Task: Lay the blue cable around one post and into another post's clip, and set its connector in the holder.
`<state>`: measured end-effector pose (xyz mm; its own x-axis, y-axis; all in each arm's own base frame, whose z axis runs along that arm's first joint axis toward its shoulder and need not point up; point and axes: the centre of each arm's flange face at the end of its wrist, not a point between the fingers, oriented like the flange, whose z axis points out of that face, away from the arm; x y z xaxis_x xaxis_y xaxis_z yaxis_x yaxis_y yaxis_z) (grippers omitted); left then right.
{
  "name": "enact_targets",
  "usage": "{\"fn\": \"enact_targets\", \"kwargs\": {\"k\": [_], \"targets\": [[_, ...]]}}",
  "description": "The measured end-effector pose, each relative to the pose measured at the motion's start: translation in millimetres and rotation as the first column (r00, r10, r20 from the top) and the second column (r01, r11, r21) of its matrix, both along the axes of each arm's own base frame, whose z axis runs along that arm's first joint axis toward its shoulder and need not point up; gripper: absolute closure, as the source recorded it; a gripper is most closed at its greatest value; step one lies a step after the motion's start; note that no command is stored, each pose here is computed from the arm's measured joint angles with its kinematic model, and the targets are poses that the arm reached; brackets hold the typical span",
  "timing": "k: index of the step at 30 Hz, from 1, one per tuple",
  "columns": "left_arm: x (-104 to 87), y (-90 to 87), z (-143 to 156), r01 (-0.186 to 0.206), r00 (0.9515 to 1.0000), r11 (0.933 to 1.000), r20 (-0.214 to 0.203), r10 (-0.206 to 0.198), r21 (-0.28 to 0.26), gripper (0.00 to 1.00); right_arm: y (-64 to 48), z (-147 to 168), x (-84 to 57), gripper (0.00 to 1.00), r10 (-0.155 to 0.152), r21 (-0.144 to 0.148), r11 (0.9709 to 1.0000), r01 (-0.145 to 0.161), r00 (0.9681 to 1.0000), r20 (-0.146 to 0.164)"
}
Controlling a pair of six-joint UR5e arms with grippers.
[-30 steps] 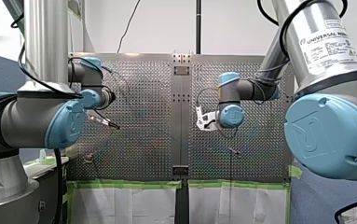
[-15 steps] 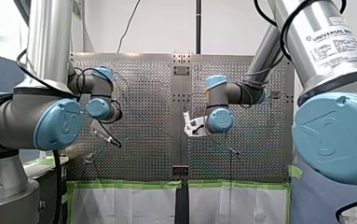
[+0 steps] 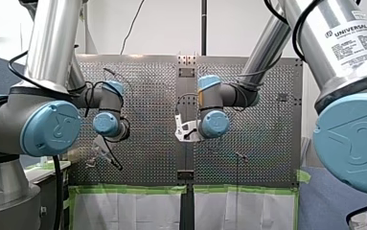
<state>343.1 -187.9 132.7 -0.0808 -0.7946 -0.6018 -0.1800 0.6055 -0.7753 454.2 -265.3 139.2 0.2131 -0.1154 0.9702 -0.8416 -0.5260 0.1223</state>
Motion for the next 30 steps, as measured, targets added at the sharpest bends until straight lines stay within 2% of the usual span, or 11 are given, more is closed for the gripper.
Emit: {"fn": "enact_targets", "kwargs": {"k": [2, 6, 12, 19, 22, 25, 30], "targets": [[-4.0, -4.2, 0, 0.004, 1.0000, 0.9998, 0.002, -0.004, 0.020, 0.00, 0.9, -2, -3.2, 0.02, -0.006, 0.015, 0.9999, 0.007, 1.0000, -0.006], [-11.1, -12.4, 0, 0.011, 0.9999, 0.9981, 0.003, -0.011, 0.061, 0.00, -2.2, -11, -18.3, 0.02, -0.028, 0.043, 0.9986, 0.029, 0.9993, -0.026], [-20.0, -23.5, 1, 0.019, 0.9997, 0.9934, 0.012, -0.021, 0.113, 0.00, -15.6, -17, -32.7, 0.02, -0.038, 0.053, 0.9978, 0.039, 0.9991, -0.021], [-27.5, -37.8, 5, 0.022, 0.9979, 0.9866, 0.057, -0.032, 0.161, 0.00, -36.8, -16, -43.1, 0.02, -0.042, 0.035, 0.9985, 0.043, 0.9989, -0.023], [-30.6, -45.7, 6, 0.039, 0.9956, 0.9834, 0.077, -0.054, 0.177, 0.00, -45.7, -16, -48.3, 0.02, -0.050, 0.026, 0.9984, 0.051, 0.9984, -0.028], [-33.9, -54.8, 8, 0.068, 0.9914, 0.9792, 0.097, -0.088, 0.191, 0.00, -49.0, -15, -49.9, 0.02, -0.051, 0.017, 0.9985, 0.052, 0.9981, -0.033], [-40.8, -68.4, 11, 0.101, 0.9835, 0.9705, 0.125, -0.130, 0.219, 0.00, -46.4, -14, -46.4, 0.02, -0.039, 0.002, 0.9992, 0.039, 0.9986, -0.036]]}}
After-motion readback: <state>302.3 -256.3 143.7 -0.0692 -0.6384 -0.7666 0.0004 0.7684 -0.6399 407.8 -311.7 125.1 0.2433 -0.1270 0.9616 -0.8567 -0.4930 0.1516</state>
